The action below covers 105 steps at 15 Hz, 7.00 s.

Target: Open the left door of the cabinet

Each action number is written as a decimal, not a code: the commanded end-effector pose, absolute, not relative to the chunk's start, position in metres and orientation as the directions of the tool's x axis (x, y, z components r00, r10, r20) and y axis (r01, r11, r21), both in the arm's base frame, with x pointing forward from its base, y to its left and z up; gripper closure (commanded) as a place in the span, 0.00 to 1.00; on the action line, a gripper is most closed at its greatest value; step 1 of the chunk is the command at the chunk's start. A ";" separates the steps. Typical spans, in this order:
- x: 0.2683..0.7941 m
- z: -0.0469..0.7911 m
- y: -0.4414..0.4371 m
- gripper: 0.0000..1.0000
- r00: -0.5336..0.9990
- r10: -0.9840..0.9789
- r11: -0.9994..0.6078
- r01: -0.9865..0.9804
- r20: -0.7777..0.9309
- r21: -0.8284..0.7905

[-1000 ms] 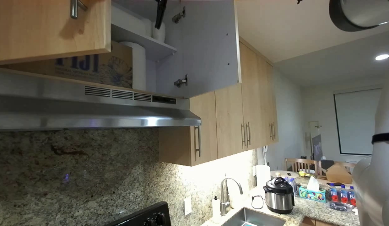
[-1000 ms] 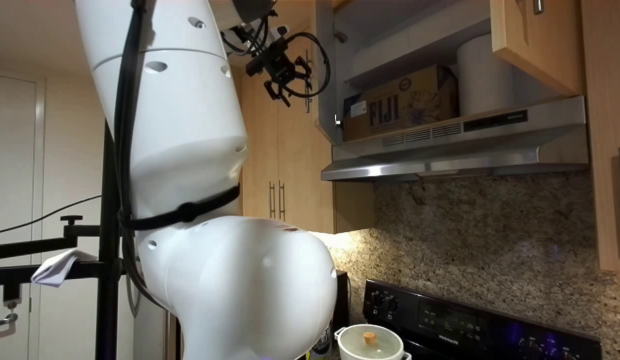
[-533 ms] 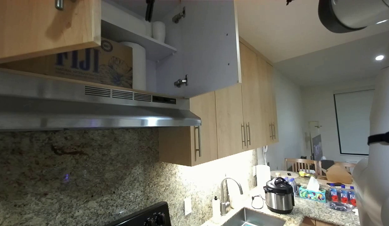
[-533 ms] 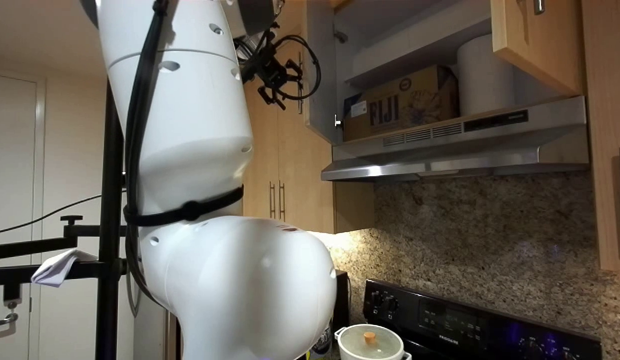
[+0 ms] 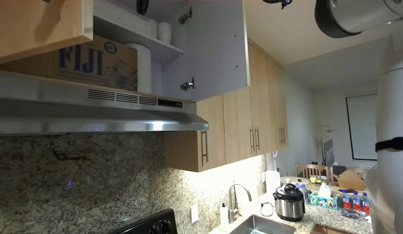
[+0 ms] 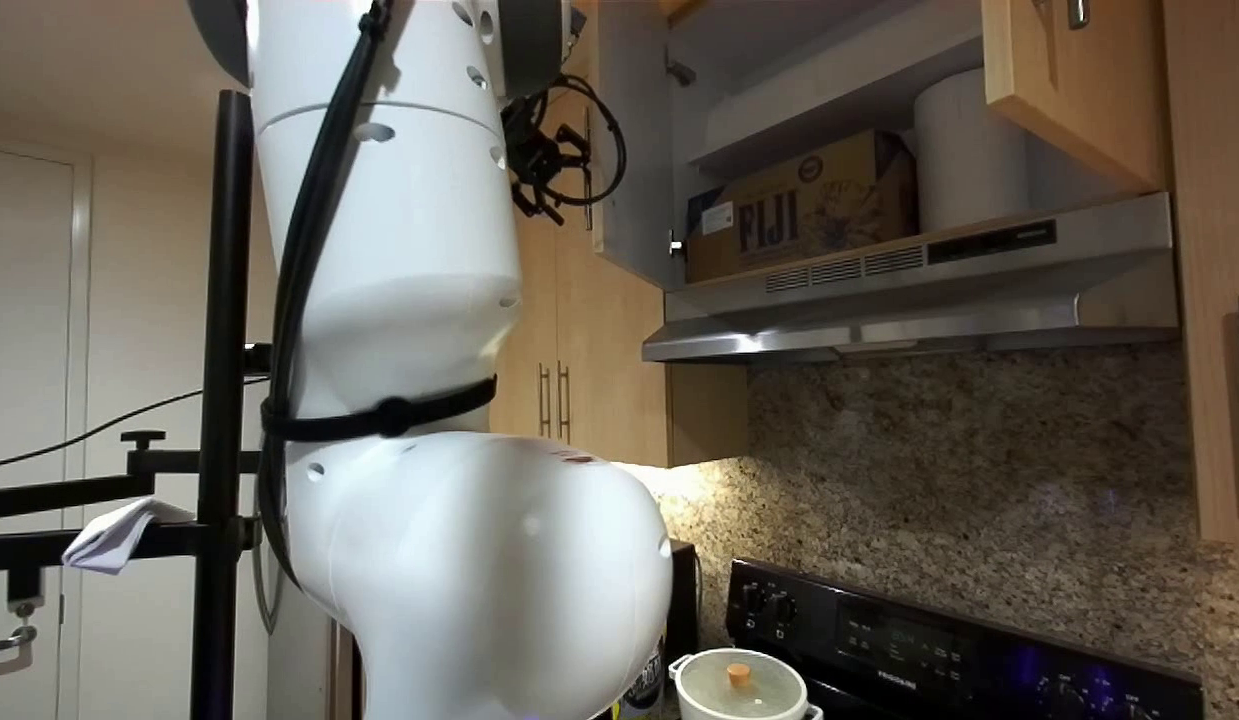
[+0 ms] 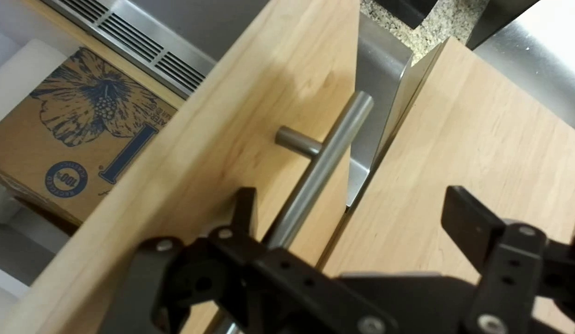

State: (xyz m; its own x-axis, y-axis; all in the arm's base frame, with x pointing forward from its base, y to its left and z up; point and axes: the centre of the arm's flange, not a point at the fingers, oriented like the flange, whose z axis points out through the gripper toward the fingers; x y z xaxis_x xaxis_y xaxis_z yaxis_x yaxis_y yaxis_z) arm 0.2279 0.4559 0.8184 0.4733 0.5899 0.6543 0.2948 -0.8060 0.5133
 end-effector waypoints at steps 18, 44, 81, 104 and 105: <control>0.230 0.814 0.514 0.00 0.465 0.559 -0.828 0.265 0.687 0.495; 0.170 0.905 0.421 0.00 0.410 0.290 -0.957 0.140 0.865 0.254; 0.229 0.898 0.260 0.00 0.519 0.110 -0.991 0.120 0.848 0.055; 0.343 0.846 0.299 0.00 0.587 0.239 -0.968 0.206 0.774 0.142; 0.339 0.842 0.306 0.00 0.590 0.249 -0.965 0.216 0.768 0.148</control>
